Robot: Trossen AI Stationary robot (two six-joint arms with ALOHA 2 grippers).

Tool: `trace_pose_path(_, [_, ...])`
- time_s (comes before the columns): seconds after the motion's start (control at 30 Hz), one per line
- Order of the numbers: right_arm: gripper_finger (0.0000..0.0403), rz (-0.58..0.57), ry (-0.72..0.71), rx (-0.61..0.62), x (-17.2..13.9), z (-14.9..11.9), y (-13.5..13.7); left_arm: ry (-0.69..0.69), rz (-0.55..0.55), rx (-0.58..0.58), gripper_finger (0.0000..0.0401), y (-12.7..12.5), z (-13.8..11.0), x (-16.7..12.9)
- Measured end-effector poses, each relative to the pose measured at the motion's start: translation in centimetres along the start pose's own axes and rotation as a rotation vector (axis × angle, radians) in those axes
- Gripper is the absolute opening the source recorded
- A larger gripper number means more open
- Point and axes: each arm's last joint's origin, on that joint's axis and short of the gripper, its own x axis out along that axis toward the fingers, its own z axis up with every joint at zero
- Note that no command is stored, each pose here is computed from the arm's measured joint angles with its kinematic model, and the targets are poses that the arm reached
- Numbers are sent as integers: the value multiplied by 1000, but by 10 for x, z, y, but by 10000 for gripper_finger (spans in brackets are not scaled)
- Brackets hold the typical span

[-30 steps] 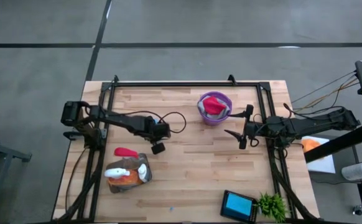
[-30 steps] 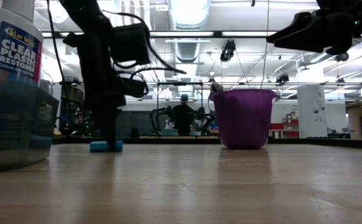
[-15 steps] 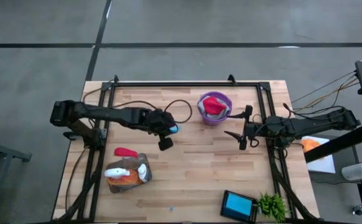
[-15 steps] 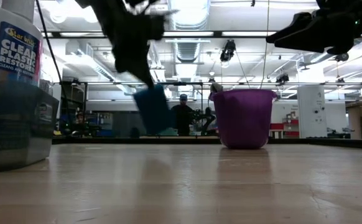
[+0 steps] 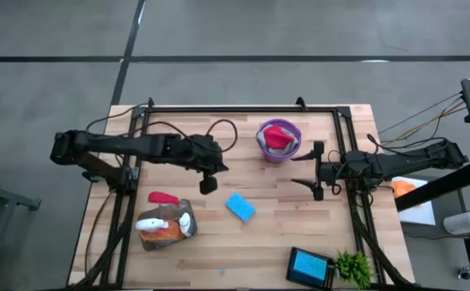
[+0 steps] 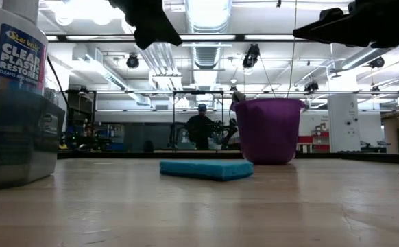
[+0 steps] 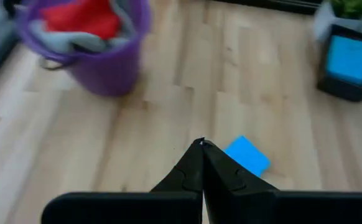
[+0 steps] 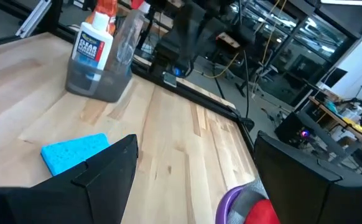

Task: Pick & Place Kitchen Items
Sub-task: Put the light blue sponge into the black bin

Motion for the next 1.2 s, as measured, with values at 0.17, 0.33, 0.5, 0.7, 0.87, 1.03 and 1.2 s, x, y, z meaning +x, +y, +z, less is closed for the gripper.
trace_pose_path(0.17, [313,-2,-5,3,1,0,0,55,-67,58,0,-7,-7,28])
trace_pose_path(0.33, [313,5,12,32,6,3,0,104,-121,152,8,-14,-12,54])
trace_pose_path(0.5, [313,61,56,89,20,5,3,56,-135,225,43,-15,-8,58])
trace_pose_path(0.7, [313,105,111,105,42,3,13,-79,-264,357,84,-21,2,57])
trace_pose_path(0.87, [313,164,-12,126,57,11,21,-230,-319,421,98,-24,15,44])
trace_pose_path(1.03, [313,169,-107,146,66,16,24,-311,-333,492,99,-27,21,10])
trace_pose_path(1.2, [313,188,-100,184,71,16,30,-449,-242,465,99,-27,10,-29])
